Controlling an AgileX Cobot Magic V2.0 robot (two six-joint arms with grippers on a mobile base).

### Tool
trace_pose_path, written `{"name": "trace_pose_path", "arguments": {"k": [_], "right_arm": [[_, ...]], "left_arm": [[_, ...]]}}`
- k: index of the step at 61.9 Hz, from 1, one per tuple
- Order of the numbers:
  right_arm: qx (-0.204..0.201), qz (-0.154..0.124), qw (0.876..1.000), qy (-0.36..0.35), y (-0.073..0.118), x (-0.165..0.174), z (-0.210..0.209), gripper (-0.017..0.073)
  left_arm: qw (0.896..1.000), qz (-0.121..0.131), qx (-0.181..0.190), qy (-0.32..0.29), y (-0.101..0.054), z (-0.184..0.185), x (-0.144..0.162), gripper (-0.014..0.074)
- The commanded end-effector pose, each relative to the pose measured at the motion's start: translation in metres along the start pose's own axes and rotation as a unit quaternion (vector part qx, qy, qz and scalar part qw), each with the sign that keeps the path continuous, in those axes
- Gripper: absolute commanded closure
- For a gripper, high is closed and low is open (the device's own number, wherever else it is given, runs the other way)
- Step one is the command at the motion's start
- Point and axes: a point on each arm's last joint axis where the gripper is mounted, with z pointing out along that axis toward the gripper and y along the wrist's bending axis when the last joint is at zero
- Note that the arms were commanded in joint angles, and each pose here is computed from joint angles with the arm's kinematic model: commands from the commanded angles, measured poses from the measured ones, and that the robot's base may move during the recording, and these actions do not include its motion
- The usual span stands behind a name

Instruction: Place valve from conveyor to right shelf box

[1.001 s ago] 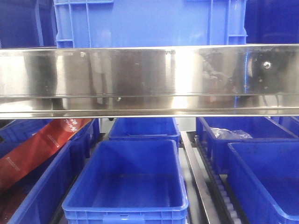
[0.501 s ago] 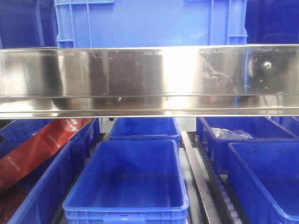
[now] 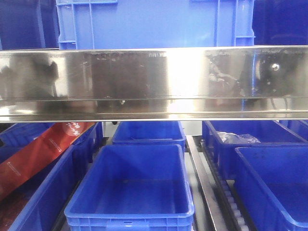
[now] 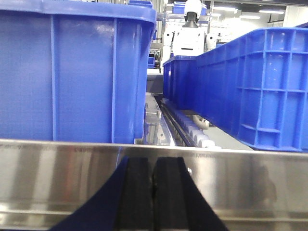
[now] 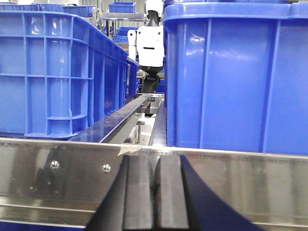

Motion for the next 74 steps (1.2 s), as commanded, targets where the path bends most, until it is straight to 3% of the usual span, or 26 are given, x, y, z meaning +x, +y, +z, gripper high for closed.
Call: {"name": "trace_pose_path", "arguments": {"k": [1, 10, 74], "right_arm": [[0.004, 0.0, 1.0, -0.012, -0.0005, -0.0014, -0.0003, 0.0728], [0.004, 0.0, 1.0, -0.012, -0.0005, -0.0014, -0.0003, 0.0728], [0.004, 0.0, 1.0, -0.012, -0.0005, -0.0014, -0.0003, 0.0728]], "left_arm": [[1.0, -0.005, -0.005, 0.013, 0.0009, -0.0064, 0.0042, 0.0705], [0.999, -0.005, -0.009, 0.049, 0.0015, -0.0068, 0.0108, 0.0705], [0.999, -0.004, -0.008, 0.045, 0.0014, -0.0067, 0.01, 0.0705]]}}
